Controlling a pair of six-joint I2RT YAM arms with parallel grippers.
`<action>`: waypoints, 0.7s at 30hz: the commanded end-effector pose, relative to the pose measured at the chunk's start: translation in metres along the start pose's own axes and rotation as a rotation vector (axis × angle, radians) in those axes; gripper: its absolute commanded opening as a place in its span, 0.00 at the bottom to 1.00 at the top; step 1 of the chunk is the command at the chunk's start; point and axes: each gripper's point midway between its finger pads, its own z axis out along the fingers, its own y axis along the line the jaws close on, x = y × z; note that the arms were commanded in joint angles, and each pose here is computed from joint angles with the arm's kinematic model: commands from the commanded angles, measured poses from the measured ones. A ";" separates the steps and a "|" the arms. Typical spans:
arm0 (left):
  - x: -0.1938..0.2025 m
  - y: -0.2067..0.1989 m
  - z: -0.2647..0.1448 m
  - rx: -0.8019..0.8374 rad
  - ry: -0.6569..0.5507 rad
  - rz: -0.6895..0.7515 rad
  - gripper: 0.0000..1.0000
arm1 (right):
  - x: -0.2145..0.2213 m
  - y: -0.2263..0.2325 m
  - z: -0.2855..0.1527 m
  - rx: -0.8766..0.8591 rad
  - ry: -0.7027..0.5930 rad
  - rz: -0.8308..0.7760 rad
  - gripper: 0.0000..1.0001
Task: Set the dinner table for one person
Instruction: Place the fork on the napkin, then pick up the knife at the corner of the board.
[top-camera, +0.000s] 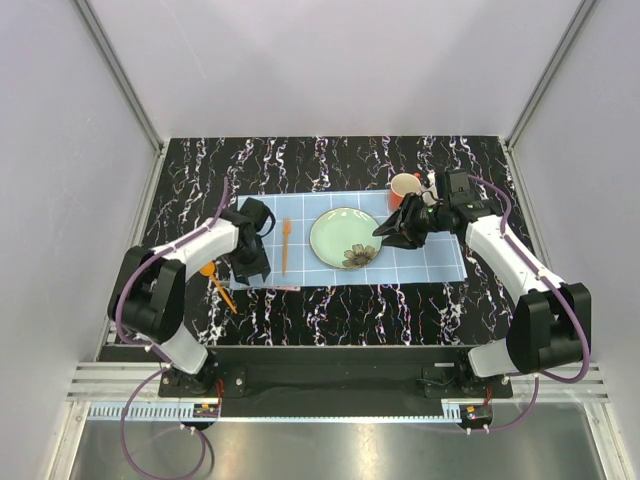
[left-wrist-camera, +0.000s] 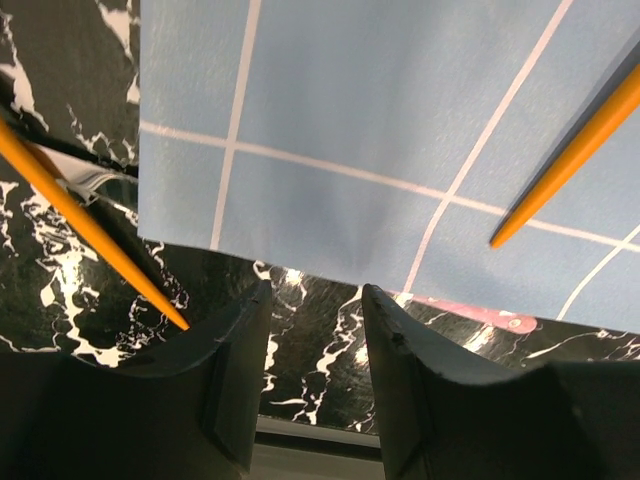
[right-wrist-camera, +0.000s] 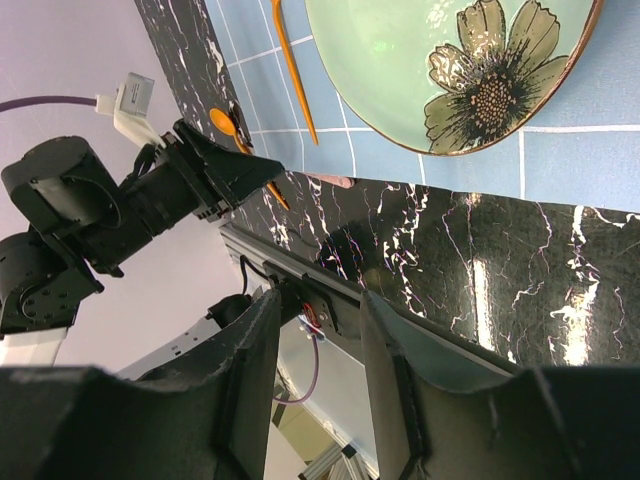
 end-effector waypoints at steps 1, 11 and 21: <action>-0.019 -0.016 0.000 0.019 -0.046 0.000 0.46 | 0.004 0.010 -0.010 -0.039 -0.005 -0.031 0.45; -0.005 -0.016 0.015 -0.003 0.003 0.022 0.45 | 0.004 0.008 -0.008 -0.032 -0.002 -0.028 0.45; 0.023 -0.011 0.025 -0.028 0.064 0.063 0.44 | 0.007 0.003 -0.005 -0.022 0.013 -0.006 0.44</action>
